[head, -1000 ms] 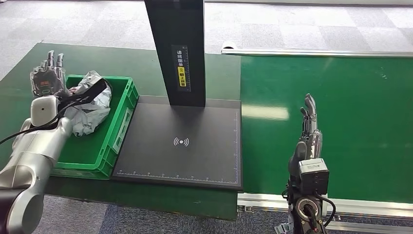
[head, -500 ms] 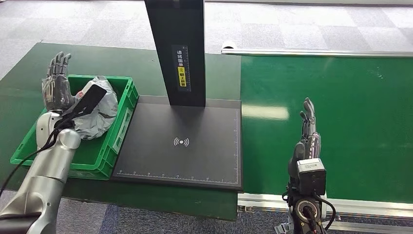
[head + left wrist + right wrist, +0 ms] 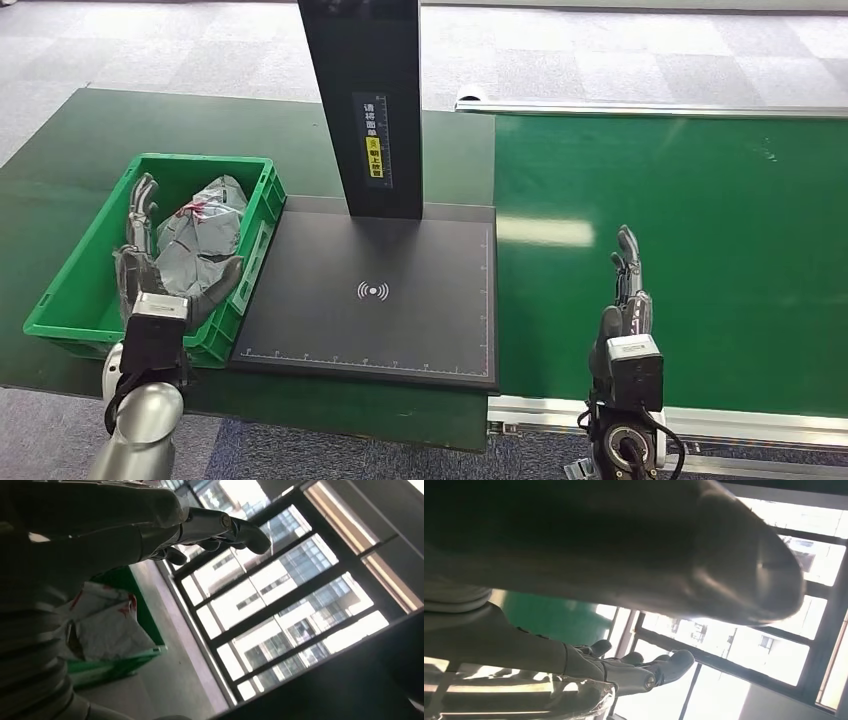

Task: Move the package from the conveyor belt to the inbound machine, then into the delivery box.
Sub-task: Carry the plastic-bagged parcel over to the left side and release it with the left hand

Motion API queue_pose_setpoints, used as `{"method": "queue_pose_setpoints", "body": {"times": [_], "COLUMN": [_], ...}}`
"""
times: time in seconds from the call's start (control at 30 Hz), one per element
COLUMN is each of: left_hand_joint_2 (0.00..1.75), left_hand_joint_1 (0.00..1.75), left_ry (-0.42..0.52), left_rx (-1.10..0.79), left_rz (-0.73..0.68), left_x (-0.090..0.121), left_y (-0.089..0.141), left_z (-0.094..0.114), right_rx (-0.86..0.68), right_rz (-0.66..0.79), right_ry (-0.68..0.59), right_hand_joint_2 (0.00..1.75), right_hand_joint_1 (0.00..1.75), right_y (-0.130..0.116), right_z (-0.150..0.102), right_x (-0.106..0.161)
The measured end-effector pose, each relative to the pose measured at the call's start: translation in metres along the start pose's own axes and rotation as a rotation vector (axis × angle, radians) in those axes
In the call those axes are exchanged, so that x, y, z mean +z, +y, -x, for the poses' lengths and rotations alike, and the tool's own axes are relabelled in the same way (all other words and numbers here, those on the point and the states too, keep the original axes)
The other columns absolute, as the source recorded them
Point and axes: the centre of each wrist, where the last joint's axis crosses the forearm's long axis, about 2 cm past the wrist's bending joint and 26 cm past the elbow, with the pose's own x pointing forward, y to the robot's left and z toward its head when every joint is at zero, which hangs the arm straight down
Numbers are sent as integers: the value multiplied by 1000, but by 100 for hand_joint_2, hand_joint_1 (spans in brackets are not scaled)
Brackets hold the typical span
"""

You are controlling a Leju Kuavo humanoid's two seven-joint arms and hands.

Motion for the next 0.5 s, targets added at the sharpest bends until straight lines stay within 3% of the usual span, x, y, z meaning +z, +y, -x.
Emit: {"method": "queue_pose_setpoints", "body": {"times": [0.2, 0.33, 0.5], "left_hand_joint_2": [175, 175, 175], "left_hand_joint_1": [0, 0, 0], "left_ry": [24, 86, 184], "left_rx": [471, 627, 693], "left_rz": [139, 147, 126], "left_x": [22, 38, 66], "left_y": [-30, -51, -72], "left_z": [-9, -15, -21], "right_rx": [-69, -144, -210], "right_rz": [-32, -80, -138], "right_ry": [27, 69, 146], "right_hand_joint_2": [0, 175, 175], "right_hand_joint_1": [0, 0, 0], "right_y": [1, 12, 34], "right_z": [4, 10, 21], "right_x": [5, 8, 23]}}
